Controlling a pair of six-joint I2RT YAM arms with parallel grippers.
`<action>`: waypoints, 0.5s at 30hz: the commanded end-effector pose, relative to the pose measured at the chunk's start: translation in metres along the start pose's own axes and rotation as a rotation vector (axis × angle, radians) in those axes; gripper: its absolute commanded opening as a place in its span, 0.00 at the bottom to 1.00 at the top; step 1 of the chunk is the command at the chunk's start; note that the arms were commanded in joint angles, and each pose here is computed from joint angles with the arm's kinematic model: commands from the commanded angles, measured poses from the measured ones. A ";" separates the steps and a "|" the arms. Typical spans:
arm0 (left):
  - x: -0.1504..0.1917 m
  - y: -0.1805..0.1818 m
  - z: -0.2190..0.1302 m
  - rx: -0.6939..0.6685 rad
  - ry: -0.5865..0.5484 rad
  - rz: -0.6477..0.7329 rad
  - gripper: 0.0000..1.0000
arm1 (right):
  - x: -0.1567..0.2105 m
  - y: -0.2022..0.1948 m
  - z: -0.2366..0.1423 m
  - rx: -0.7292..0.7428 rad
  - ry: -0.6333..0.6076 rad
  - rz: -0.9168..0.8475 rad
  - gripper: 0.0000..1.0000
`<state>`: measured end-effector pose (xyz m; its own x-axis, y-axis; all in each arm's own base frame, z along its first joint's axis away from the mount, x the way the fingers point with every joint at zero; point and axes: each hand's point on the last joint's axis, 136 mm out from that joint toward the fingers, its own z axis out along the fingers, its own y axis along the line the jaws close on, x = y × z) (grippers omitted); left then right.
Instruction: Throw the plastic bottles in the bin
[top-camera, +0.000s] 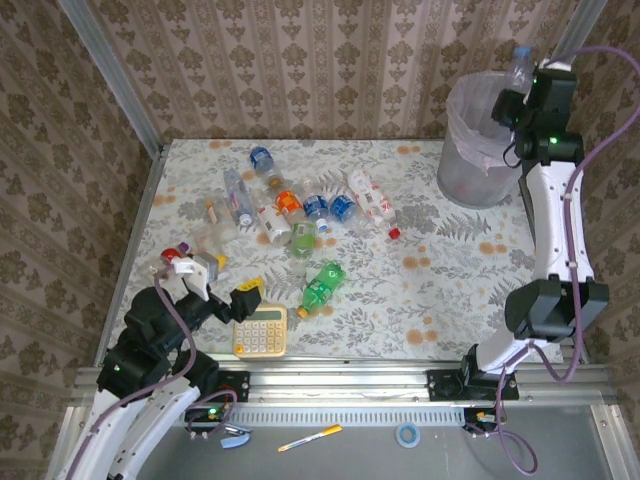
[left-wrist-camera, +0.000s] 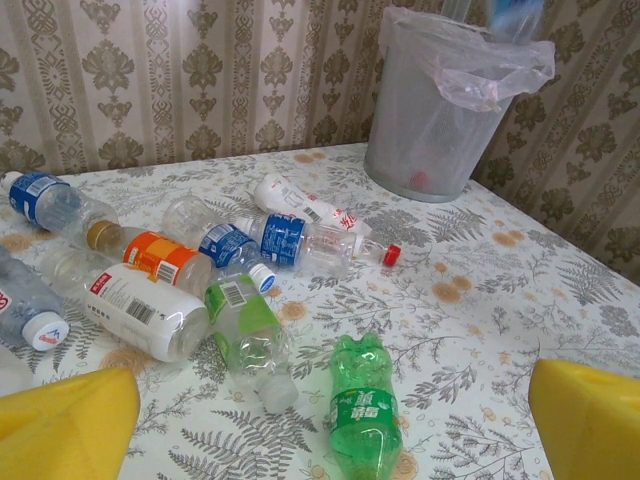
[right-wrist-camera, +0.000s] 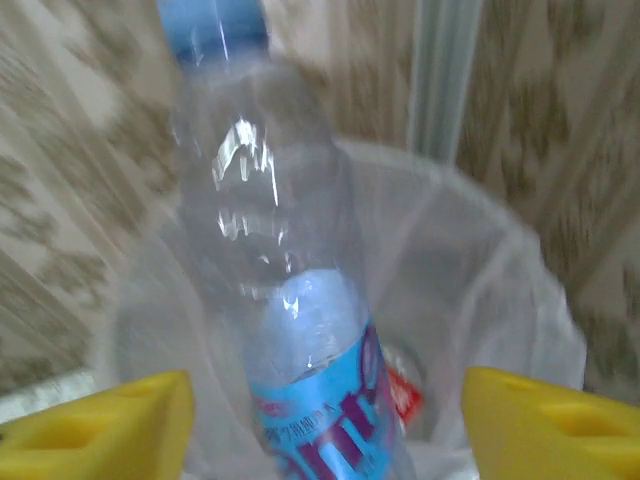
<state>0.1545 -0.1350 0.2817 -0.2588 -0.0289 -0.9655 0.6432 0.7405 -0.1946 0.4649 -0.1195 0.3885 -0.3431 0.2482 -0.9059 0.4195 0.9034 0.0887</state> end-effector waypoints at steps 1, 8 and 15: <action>0.003 0.001 0.005 -0.002 0.022 0.008 1.00 | 0.018 0.004 -0.018 -0.049 0.091 0.109 0.82; 0.004 0.002 0.005 -0.005 0.028 0.007 1.00 | 0.009 0.017 -0.057 -0.179 0.005 0.102 0.95; 0.004 0.001 0.005 -0.002 0.027 0.008 1.00 | 0.012 0.020 -0.081 -0.229 0.002 0.080 1.00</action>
<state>0.1587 -0.1378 0.2758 -0.2845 -0.0125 -0.9586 0.6383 0.7436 -0.1991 0.4049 -0.0807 0.4160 -0.3043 0.3235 -0.8959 0.2908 0.9272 0.2360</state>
